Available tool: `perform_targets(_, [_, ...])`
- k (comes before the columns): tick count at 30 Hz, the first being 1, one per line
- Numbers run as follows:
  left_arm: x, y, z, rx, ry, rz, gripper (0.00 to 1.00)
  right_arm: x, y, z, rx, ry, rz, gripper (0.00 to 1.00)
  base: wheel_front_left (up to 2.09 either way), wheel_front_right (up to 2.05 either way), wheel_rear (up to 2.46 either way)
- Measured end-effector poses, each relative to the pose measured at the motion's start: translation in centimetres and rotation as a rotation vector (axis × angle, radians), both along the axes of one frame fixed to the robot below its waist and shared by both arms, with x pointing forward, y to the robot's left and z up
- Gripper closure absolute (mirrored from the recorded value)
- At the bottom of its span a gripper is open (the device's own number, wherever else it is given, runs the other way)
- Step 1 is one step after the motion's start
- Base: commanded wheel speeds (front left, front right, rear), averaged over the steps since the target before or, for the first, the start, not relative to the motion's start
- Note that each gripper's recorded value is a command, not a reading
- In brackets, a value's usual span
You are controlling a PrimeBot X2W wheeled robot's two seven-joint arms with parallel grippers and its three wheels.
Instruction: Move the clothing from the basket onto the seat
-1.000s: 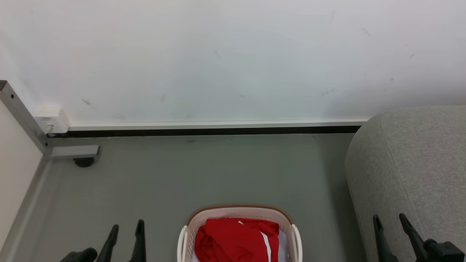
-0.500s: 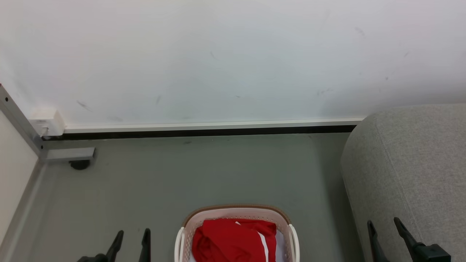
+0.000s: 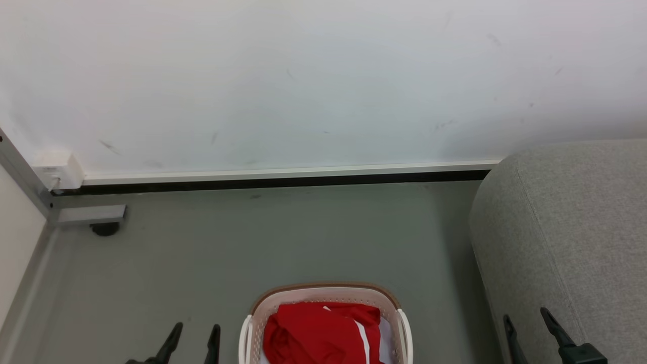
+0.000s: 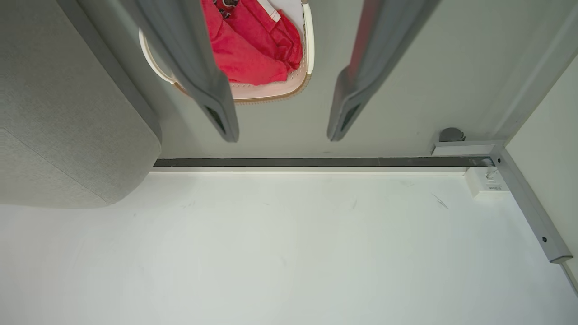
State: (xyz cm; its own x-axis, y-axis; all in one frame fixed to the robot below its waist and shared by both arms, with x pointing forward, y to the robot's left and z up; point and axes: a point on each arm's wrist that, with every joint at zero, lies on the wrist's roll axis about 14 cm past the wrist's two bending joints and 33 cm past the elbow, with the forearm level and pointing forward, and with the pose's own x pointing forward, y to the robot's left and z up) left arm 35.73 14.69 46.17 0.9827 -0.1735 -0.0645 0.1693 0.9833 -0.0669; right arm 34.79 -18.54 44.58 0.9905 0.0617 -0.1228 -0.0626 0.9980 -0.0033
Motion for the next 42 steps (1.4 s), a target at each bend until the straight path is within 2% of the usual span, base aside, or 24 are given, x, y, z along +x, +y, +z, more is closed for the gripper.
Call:
perform_targets(8, [0.0,-0.7,-0.3,0.042,-0.004,-0.035,0.00,-0.3,0.0,-0.7,-0.049,0.022,0.006,0.00,0.00,0.00,0.00])
perform_targets(24, [0.9,-2.0,-1.2,0.040,0.023,-0.076,0.00,-0.5,-0.5,-1.3,-0.032,0.043,-0.016,0.00,0.00,0.00,0.00])
perform_targets(34, [4.9,-6.0,-2.1,0.052,0.028,-0.218,0.00,2.0,-0.9,-0.3,-0.008,0.010,-0.029,0.00,0.00,0.00,0.00])
perform_targets(42, [8.1,-10.8,-7.6,0.117,0.159,-0.390,0.00,4.2,-1.2,-0.5,0.027,0.008,-0.042,0.00,0.00,0.00,0.00])
